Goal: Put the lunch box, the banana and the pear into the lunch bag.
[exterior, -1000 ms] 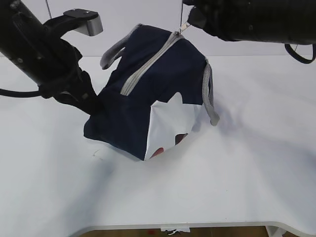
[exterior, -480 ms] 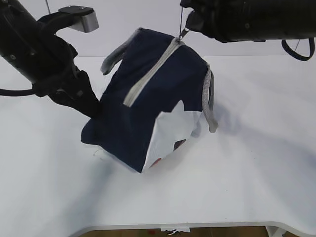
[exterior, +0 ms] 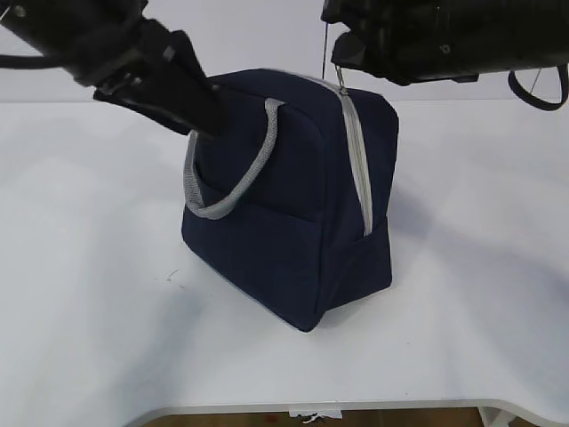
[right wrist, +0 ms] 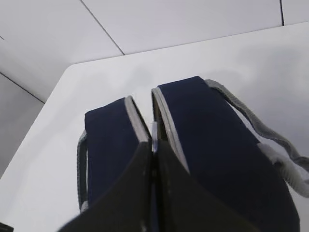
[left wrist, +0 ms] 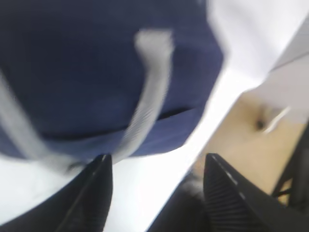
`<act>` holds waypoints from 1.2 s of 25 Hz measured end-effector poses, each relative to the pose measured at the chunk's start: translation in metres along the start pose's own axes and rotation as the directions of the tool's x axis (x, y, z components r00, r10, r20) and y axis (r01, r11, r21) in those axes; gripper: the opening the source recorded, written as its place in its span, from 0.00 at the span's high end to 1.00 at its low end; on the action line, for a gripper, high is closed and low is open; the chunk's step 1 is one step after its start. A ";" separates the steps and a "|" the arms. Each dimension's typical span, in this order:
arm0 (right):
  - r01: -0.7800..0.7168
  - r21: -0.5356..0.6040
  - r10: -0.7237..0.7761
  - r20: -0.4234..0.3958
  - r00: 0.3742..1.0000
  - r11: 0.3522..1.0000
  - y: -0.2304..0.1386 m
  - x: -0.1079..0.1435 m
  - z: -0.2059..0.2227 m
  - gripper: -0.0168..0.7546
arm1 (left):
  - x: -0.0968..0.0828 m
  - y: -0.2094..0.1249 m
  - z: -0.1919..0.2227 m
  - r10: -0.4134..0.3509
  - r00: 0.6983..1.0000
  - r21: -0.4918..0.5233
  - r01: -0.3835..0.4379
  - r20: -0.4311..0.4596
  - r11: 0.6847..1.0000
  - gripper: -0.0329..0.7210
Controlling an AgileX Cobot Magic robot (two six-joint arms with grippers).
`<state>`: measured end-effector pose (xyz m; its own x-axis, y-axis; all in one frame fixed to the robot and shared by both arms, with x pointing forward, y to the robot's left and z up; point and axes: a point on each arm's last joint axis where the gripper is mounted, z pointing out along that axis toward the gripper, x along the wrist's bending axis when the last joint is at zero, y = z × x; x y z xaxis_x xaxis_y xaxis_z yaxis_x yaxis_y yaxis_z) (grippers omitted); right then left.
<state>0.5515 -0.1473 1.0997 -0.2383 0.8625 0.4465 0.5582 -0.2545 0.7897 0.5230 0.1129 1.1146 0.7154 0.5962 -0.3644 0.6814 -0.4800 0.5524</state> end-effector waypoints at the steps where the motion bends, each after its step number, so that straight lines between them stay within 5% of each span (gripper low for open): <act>1: 0.001 0.000 -0.001 -0.002 1.000 1.000 0.000 0.001 0.000 0.98 | -0.002 0.001 0.000 -0.015 1.000 -0.013 0.015 0.023 1.000 0.36; 19: 0.049 0.091 -0.040 -0.097 0.994 0.995 -0.007 0.040 -0.005 0.98 | -0.010 -0.008 -0.002 -0.123 0.988 0.105 0.113 0.097 0.988 0.36; 30: -0.072 0.124 0.093 -0.170 0.981 0.990 0.008 0.059 -0.014 0.98 | -0.011 -0.008 -0.002 -0.164 0.982 0.109 0.154 0.093 0.982 0.36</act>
<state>0.5311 -0.1044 1.1387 -0.3169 0.7483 0.5827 0.6684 -0.2596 0.6970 0.5100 0.1116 1.1158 0.6051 0.6043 -0.5183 0.7961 -0.4500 0.4047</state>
